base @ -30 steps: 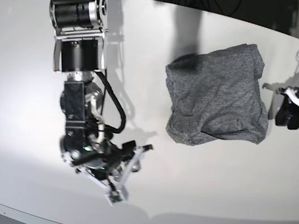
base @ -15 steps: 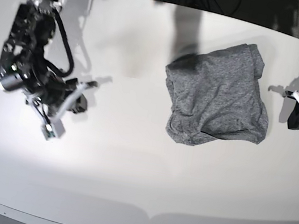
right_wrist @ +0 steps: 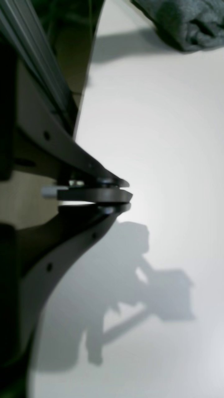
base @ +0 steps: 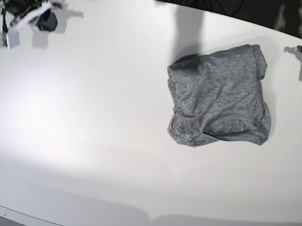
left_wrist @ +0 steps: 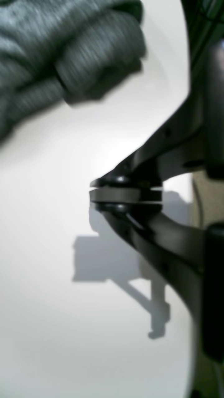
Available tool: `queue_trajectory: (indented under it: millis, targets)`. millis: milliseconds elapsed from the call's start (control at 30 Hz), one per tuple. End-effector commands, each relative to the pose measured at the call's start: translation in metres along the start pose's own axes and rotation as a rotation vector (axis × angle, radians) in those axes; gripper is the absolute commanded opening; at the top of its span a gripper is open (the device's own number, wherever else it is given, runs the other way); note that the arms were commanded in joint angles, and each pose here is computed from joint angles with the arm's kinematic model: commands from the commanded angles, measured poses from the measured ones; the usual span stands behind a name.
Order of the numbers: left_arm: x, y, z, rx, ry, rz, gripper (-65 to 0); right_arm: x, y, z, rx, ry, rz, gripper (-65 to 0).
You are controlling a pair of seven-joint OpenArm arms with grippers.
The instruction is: Fold the T-shirt properly
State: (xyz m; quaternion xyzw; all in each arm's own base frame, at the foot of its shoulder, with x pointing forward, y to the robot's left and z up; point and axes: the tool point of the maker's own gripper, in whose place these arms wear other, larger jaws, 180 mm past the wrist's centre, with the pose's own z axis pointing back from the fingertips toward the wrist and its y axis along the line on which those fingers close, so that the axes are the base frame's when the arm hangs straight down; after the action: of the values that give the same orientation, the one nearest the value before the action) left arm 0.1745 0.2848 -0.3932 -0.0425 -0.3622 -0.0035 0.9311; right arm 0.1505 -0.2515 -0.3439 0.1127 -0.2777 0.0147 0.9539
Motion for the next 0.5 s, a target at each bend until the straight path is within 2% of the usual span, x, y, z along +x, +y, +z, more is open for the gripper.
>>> queue_trajectory:
  millis: [0,167,300,467]
  targets:
    - [0.009,0.009,0.009,0.018,-0.031,-0.006,-65.0,0.0,-0.002,0.009,-0.007,-0.024,-0.007,-65.0]
    - [-0.023,0.035,0.037,0.097,0.03,0.027,-65.0,-0.047,-0.008,0.027,-0.056,0.011,-0.164,-65.0]
    - [-0.053,0.031,0.054,0.081,0.099,0.042,-65.0,-0.079,-0.003,0.035,-0.078,0.062,-0.246,-65.0]
    - [-0.091,0.017,0.067,0.061,0.185,0.034,-65.0,-0.115,-0.001,0.038,-0.137,0.17,-0.286,-65.0]
